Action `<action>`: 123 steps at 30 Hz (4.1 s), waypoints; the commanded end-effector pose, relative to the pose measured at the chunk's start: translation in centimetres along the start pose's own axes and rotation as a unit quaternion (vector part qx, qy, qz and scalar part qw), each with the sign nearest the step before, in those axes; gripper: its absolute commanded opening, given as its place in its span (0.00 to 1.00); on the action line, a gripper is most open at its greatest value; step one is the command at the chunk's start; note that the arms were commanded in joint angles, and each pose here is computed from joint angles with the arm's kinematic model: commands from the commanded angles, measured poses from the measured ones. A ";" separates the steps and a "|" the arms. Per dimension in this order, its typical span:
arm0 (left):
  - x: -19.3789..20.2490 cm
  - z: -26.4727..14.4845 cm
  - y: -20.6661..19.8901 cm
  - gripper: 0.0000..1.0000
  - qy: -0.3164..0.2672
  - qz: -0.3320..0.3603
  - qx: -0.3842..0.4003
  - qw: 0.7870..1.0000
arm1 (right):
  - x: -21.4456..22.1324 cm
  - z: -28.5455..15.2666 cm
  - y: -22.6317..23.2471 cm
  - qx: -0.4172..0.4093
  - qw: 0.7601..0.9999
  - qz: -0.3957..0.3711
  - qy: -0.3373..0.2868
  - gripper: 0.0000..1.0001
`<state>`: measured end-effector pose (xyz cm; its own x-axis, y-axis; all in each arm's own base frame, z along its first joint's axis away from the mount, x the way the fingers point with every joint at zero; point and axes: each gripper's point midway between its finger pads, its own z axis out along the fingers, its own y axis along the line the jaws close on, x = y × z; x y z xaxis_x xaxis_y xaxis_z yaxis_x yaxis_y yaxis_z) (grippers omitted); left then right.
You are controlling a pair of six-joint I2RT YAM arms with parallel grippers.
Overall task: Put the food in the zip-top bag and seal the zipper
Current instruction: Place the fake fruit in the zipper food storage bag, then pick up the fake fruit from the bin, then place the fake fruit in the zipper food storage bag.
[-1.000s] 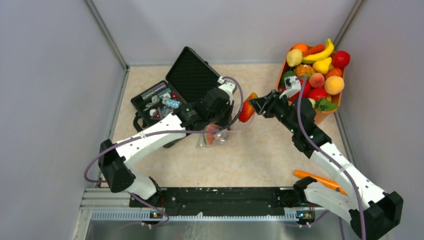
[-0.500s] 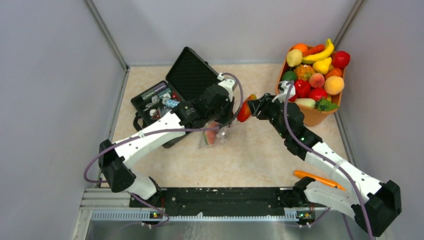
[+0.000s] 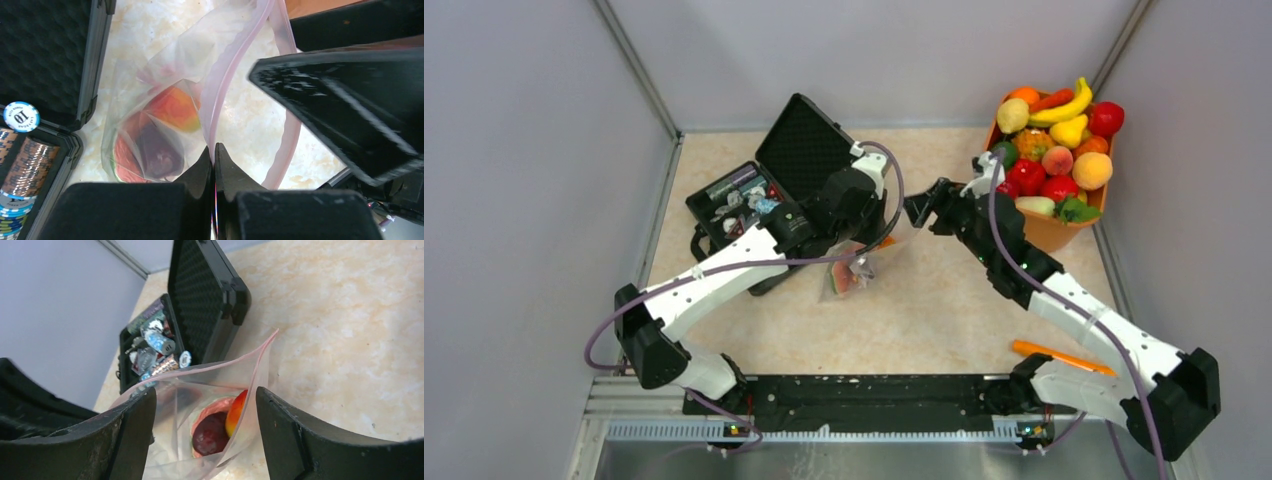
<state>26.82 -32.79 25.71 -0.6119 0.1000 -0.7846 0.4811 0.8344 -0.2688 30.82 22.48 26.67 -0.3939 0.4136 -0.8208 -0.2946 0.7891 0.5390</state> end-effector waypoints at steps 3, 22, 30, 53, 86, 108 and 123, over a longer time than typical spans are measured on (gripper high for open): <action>-3.5 -2.2 0.7 0.00 -0.070 -0.013 -0.016 0.997 | -4.7 -3.3 1.0 -0.003 0.997 0.008 -0.077 0.71; -1.2 -2.5 0.5 0.00 -0.034 0.007 0.022 0.999 | -15.6 -7.6 -15.6 0.268 0.960 -0.060 -0.059 0.82; -0.9 -2.4 0.4 0.00 -0.030 0.023 0.031 0.999 | -18.1 -7.5 -18.6 0.296 0.953 -0.008 -0.068 0.86; -0.5 -2.0 0.9 0.00 -0.042 0.053 0.033 0.997 | -19.7 -2.9 -29.0 0.439 0.895 -0.081 0.027 0.69; -0.3 -2.5 1.8 0.00 -0.045 0.050 0.023 0.997 | -17.5 0.8 -31.4 0.413 0.902 -0.091 0.087 0.31; 0.1 -2.7 1.7 0.00 -0.039 0.034 0.025 0.998 | -14.9 -2.8 -20.8 0.231 0.973 -0.021 -0.007 0.30; -0.6 -2.3 0.9 0.00 -0.046 0.024 0.038 0.998 | -11.7 -3.6 -4.5 -0.089 0.996 0.010 -0.001 0.30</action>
<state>25.97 -30.39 25.02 -0.5576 0.1441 -0.8175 0.5473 0.8043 -0.2315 36.53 7.76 30.11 -0.4389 0.4677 -0.7672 -0.2099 0.7769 0.5937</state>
